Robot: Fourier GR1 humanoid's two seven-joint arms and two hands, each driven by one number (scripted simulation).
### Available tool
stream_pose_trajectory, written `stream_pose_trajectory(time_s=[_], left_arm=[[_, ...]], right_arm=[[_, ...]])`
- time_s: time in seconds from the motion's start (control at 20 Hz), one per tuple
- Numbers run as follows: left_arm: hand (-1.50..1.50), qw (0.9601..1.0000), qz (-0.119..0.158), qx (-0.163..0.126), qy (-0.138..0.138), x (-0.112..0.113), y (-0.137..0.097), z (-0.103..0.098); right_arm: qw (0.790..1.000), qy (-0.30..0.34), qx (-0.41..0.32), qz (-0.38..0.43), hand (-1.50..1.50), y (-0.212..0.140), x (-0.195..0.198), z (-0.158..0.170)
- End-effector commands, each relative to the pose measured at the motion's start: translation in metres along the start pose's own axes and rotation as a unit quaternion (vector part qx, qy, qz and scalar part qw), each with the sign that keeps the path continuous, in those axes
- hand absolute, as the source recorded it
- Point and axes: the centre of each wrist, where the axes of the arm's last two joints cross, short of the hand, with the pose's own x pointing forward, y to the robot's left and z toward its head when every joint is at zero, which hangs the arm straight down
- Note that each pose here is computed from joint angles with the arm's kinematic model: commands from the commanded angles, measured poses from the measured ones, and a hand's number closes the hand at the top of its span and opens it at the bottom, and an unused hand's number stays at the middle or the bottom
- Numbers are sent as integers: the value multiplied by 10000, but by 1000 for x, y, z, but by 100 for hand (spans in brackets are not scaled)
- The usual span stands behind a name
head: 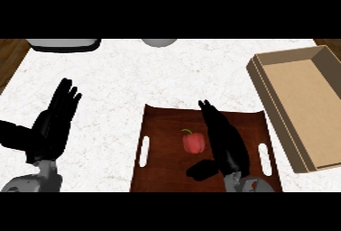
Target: Pick the bell pepper from the tray and place it in the cardboard box
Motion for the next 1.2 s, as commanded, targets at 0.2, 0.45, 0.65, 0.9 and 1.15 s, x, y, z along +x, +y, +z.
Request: stream_pose_trajectory(time_s=[0.2,0.45,0.65,0.9,1.15], left_arm=[[0,9998,74,173,52,11,4,-30],[0,10000,13,6,-13,12,12,-5],[0,9999,62,79,-50,22,8,-17],[0,10000,-15,22,58,12,16,-14],[0,9999,54,82,-39,-14,-4,-6]], right_arm=[[9997,158,26,166,-150,3,4,-15],[9999,97,44,104,-150,-6,-1,-14],[9998,97,154,0,-150,14,-15,-11],[9992,162,302,194,-150,44,-25,-6],[9991,247,298,198,-150,40,-20,-31]])
